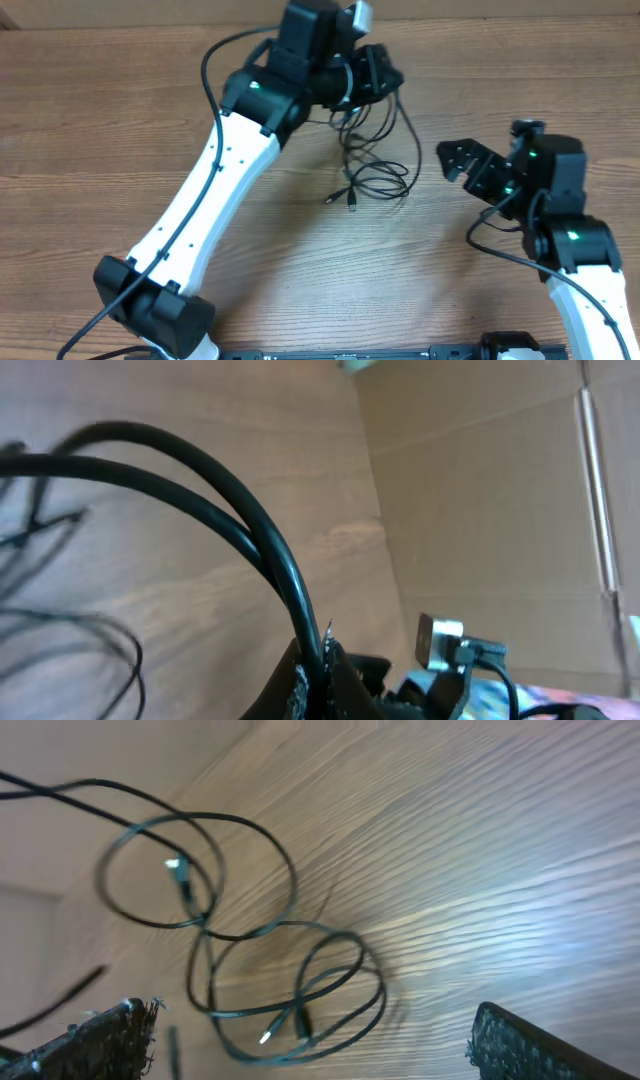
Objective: Untangle cables
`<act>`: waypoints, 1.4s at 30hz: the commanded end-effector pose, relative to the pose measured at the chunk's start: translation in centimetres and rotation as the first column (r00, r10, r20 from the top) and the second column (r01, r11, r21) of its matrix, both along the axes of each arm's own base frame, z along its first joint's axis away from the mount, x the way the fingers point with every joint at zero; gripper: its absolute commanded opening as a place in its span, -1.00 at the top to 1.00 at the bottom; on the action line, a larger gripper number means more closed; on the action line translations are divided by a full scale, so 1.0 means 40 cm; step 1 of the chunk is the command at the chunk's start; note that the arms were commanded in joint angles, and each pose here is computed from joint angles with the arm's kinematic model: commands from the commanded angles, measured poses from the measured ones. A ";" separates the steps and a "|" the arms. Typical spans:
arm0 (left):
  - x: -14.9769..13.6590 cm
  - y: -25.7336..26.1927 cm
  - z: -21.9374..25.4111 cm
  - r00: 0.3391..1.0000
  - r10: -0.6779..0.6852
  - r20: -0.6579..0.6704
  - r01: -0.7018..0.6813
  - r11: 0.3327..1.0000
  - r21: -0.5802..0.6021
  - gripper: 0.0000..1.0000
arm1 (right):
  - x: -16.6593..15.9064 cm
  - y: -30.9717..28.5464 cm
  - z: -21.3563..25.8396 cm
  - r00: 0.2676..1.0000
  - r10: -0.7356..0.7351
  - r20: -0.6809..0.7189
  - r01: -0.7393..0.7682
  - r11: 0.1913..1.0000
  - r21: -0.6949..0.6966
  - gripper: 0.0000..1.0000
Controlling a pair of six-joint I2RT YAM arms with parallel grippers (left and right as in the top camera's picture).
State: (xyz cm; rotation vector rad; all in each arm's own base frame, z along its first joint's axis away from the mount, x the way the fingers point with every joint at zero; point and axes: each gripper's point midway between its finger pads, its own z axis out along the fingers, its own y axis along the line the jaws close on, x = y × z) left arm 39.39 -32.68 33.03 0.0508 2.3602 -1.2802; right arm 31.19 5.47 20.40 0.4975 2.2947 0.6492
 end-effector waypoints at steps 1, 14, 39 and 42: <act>0.006 -0.002 0.144 0.967 0.070 0.244 -0.083 0.996 0.040 0.92 | -0.004 -0.058 0.036 0.996 -0.075 0.042 0.077 0.996 -0.040 -1.00; -0.100 0.285 -0.112 0.889 0.420 0.183 -0.422 0.594 0.685 0.92 | -0.027 -0.092 0.015 0.993 -0.122 -0.009 0.121 0.992 -0.042 -1.00; -0.020 0.516 -0.354 0.826 0.482 -0.291 -0.248 0.775 0.581 -0.50 | -0.026 0.017 -0.038 0.990 0.073 -0.122 -0.053 0.987 0.154 -1.00; -0.018 0.422 -0.353 0.950 0.225 -0.214 -0.069 0.824 0.562 -0.76 | -0.022 0.017 -0.067 0.983 0.073 -0.166 -0.047 0.986 0.160 -1.00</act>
